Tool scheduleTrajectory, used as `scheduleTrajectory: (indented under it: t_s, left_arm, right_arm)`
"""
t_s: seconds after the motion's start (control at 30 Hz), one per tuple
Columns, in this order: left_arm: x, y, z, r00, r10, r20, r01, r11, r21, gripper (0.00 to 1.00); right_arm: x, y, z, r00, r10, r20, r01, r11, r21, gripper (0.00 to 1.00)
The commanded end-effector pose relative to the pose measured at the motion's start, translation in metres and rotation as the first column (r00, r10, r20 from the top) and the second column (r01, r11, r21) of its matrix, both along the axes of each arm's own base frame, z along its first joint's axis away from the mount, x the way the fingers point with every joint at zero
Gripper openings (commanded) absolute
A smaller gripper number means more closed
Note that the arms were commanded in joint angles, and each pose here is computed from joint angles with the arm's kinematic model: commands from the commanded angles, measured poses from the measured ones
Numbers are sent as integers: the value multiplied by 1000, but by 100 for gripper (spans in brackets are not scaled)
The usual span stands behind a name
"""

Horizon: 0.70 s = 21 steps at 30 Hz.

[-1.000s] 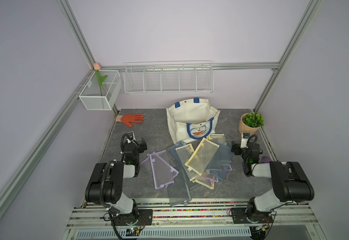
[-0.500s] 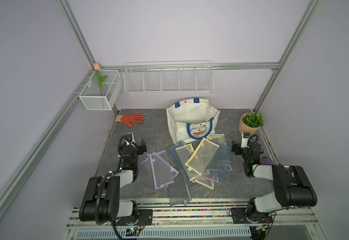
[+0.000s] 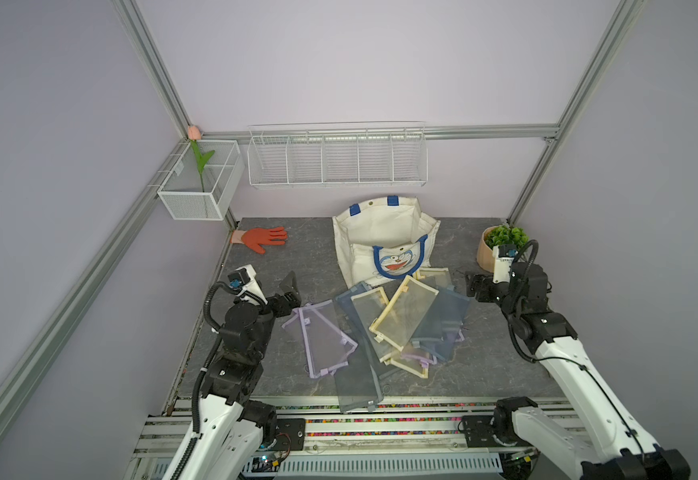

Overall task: Put the pencil pouch into the canvas bag
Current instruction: Pick up the pencil pouch.

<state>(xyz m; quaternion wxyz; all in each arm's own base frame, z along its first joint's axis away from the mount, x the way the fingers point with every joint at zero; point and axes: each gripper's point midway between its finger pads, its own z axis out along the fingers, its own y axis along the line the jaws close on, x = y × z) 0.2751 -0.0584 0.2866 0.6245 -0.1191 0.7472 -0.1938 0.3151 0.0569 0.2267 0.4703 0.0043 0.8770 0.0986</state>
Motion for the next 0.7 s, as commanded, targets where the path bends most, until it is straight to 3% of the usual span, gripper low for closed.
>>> scheduleTrajectory:
  t_s: [0.0,0.07,0.13,0.23,0.37,0.53,0.67]
  left_arm:
    - [-23,-14,-67,949,-71,-307,22,987,-160,99]
    - [-29,-36,-74,917,-184,-355,105,967,-231,99]
    - [-32,-56,-78,885,-274,-377,170,943,-286,99]
    - [-28,-97,-70,849,-389,-357,277,904,-325,99]
    - [-14,-162,-80,768,-480,-424,369,873,-320,100]
    - [7,-233,-97,702,-559,-440,432,827,-361,92]
    - [36,-253,-111,697,-544,-467,419,838,-350,89]
  right_arm:
    - [-82,28,-50,924,113,-365,-81,992,101,88]
    - [-96,56,-32,906,238,-350,-206,970,128,88]
    - [-103,70,-39,866,282,-412,-234,958,164,88]
    - [-107,93,-64,779,352,-519,-241,932,271,88]
    - [-98,126,-81,711,451,-539,-227,873,432,88]
    - [-74,147,-85,692,508,-514,-250,835,490,88]
    - [-58,152,-92,680,520,-517,-260,830,494,88]
